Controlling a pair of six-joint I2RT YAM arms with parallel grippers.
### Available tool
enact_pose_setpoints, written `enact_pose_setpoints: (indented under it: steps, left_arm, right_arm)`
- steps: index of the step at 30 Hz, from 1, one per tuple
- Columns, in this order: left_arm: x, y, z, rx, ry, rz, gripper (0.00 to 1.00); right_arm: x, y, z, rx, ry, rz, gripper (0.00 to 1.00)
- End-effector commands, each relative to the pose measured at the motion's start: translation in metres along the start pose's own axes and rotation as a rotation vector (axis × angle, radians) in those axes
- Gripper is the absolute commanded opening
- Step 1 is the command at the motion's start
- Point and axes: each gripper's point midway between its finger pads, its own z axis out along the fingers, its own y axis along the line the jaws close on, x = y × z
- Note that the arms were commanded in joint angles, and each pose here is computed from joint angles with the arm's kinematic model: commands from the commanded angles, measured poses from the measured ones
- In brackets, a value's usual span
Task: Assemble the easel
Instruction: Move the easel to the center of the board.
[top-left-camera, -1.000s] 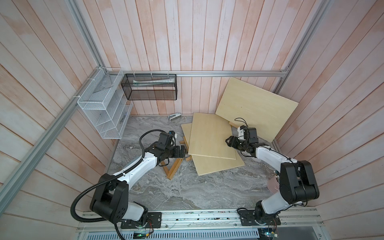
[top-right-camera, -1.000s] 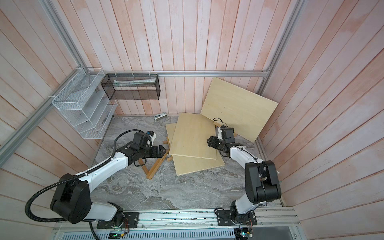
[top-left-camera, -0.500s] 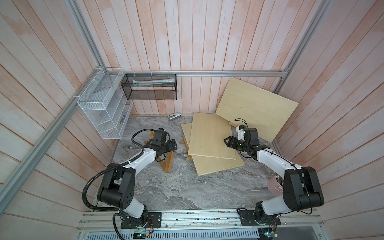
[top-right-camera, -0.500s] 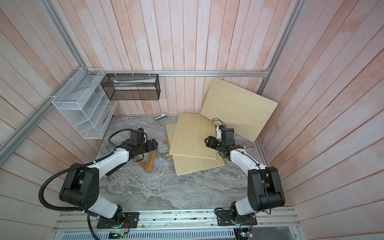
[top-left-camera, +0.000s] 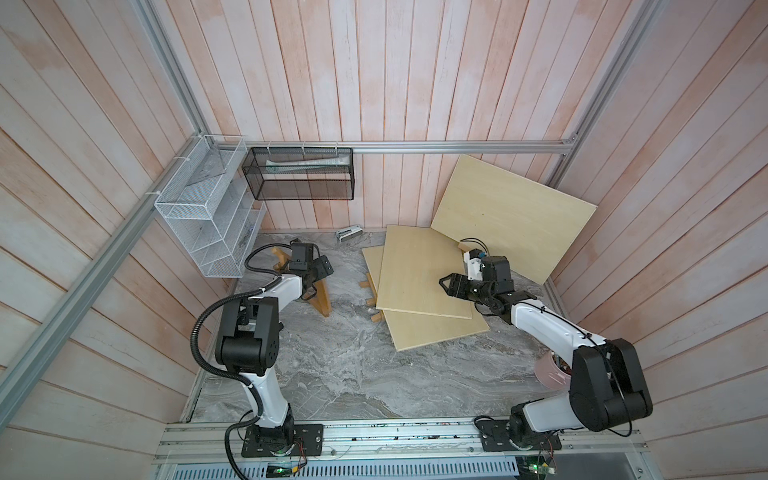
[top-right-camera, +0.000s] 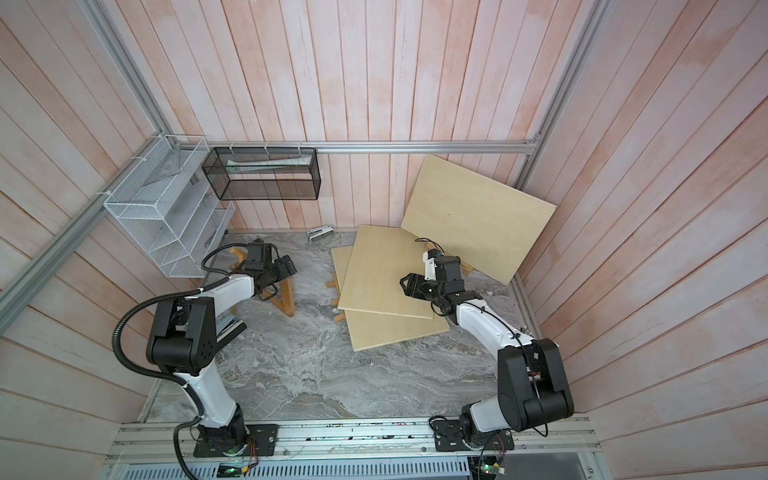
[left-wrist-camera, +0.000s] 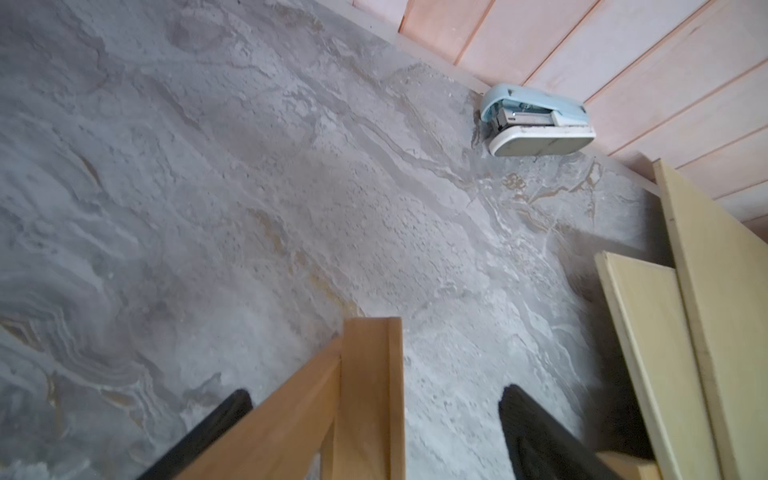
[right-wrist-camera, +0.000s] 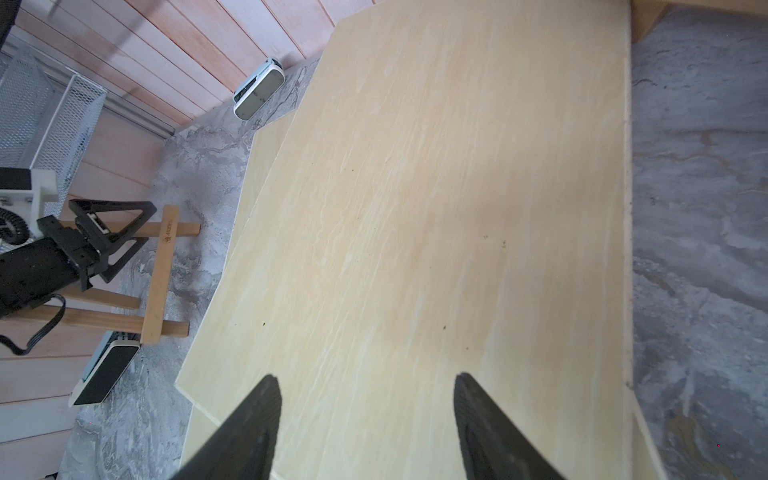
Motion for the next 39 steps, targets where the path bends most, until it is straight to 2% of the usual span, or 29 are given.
enact_pose_setpoints:
  steps: [1, 5, 10, 14, 18, 26, 29, 33, 39]
  left_arm:
    - [-0.013, -0.009, 0.014, 0.013, -0.017, 0.091, 0.95]
    - [-0.01, -0.024, 0.026, 0.062, 0.022, 0.199, 0.96]
    - [0.008, -0.039, 0.017, 0.126, 0.091, 0.298, 1.0]
    - [0.013, -0.044, -0.007, 0.162, 0.092, 0.293, 1.0]
    - [0.022, -0.032, -0.025, 0.121, 0.115, 0.277, 1.0]
    - [0.053, -0.02, -0.038, 0.118, 0.202, 0.294, 1.0]
    - [0.06, -0.01, -0.042, 0.08, 0.224, 0.298, 1.0]
    - [0.056, -0.009, -0.053, 0.077, 0.196, 0.314, 1.0]
    - [0.034, -0.044, -0.075, 0.161, 0.096, 0.349, 1.0]
  right_arm:
    - [-0.003, 0.005, -0.007, -0.002, -0.014, -0.026, 0.68]
    - [-0.003, 0.002, -0.01, 0.017, -0.017, -0.03, 0.68]
    - [-0.003, 0.004, -0.011, 0.011, -0.02, -0.026, 0.68]
    - [-0.005, 0.008, -0.01, -0.011, -0.019, -0.017, 0.68]
    - [-0.007, 0.011, -0.011, -0.019, -0.024, -0.017, 0.68]
    - [-0.005, 0.009, -0.012, -0.017, -0.024, -0.013, 0.68]
    - [-0.007, 0.012, -0.013, -0.027, -0.028, -0.016, 0.68]
    - [-0.009, 0.015, -0.015, -0.035, -0.035, -0.022, 0.68]
    - [-0.009, 0.016, -0.015, -0.039, -0.029, -0.025, 0.68]
